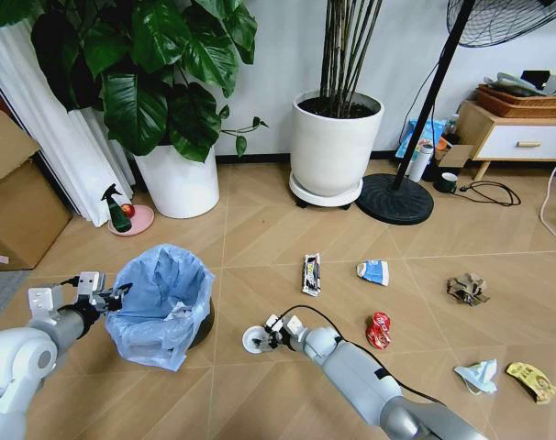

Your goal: Pick up the trash bin and place the garbage on the floor into it.

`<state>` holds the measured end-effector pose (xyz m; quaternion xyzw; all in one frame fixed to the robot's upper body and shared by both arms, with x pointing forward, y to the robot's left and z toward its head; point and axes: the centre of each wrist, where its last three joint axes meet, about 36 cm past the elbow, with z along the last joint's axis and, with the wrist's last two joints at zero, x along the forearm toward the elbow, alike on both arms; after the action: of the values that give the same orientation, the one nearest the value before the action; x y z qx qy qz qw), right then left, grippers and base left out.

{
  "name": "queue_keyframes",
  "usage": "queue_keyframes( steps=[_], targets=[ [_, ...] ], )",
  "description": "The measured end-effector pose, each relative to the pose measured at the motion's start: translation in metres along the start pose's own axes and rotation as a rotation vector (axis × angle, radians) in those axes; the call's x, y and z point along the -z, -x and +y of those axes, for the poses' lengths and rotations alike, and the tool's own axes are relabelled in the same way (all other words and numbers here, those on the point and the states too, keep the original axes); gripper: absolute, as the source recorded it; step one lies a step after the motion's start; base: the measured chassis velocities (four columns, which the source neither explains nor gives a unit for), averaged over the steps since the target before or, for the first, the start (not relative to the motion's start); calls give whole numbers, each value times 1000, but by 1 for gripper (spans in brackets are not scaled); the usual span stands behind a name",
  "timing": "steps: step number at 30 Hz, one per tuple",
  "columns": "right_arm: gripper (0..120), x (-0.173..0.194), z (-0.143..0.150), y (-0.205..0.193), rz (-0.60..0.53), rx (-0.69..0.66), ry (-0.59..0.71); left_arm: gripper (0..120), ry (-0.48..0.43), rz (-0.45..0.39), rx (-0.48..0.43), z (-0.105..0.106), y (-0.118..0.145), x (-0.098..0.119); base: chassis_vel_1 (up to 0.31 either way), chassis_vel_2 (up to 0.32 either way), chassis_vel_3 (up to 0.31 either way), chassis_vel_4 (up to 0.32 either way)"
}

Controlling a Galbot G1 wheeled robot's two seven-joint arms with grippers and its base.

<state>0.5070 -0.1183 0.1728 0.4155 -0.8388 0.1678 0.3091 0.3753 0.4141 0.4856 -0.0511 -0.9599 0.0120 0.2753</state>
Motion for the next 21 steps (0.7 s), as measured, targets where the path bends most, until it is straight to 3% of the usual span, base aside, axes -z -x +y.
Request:
queue_keyframes(
  steps=[4,9,10,13,21],
  targets=[
    [53,-3,-1,-3,-1,2,-2,0,1,-2,0,0,0,-1,0,0,0,0],
    [46,-3,-1,-4,-1,3,-1,0,0,-2,0,-1,0,-1,0,0,0,0],
    [34,-3,-1,-4,-1,1,-1,0,1,-1,0,-1,0,-2,0,0,0,0],
    [21,-4,0,-4,-1,1,0,0,2,2,-1,-1,0,-3,0,0,0,0],
    [1,-4,3,-3,-3,4,5,0,5,-2,-1,-1,-2,-2,0,0,0,0]
  ],
)
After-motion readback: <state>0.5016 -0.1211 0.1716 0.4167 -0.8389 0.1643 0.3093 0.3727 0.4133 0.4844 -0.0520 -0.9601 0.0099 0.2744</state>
